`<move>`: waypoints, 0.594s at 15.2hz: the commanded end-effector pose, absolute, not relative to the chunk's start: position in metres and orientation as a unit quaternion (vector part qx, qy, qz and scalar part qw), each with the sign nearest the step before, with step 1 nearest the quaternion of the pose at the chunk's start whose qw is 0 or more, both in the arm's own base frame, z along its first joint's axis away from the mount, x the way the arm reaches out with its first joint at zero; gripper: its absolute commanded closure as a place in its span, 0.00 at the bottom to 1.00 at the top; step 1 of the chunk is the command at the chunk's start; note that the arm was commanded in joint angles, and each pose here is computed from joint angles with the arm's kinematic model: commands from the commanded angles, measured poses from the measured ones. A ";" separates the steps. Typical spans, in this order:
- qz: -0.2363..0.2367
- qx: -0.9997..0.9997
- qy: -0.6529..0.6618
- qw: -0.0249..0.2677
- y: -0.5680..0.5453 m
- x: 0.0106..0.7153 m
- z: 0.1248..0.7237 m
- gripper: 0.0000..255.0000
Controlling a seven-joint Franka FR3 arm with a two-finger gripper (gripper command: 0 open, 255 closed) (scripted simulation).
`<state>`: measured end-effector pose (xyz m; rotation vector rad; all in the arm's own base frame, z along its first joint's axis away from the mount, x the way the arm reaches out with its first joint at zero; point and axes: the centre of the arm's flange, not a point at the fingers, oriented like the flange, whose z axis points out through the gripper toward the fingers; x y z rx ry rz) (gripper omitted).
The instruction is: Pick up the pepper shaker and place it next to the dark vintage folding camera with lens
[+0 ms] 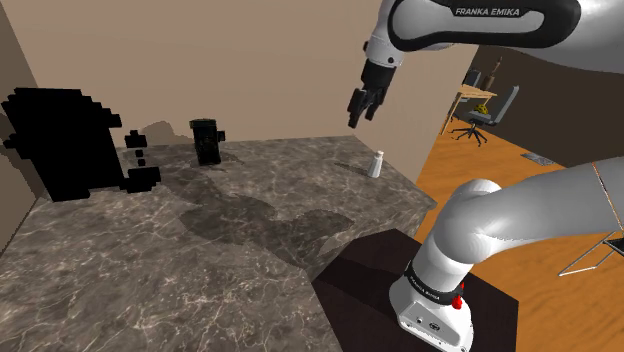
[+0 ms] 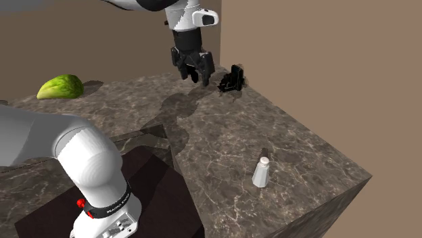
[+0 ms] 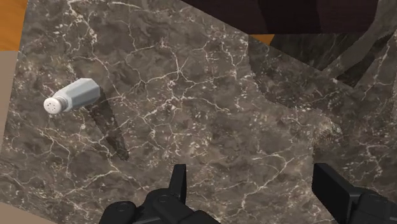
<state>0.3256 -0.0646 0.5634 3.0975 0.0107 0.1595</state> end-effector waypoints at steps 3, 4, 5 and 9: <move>0.045 0.999 0.017 0.025 -0.107 0.328 0.531 0.00; 0.044 0.998 0.021 0.026 -0.118 0.329 0.524 0.00; 0.042 0.998 0.024 0.027 -0.128 0.330 0.517 0.00; 0.036 0.998 0.036 0.032 -0.171 0.333 0.488 0.00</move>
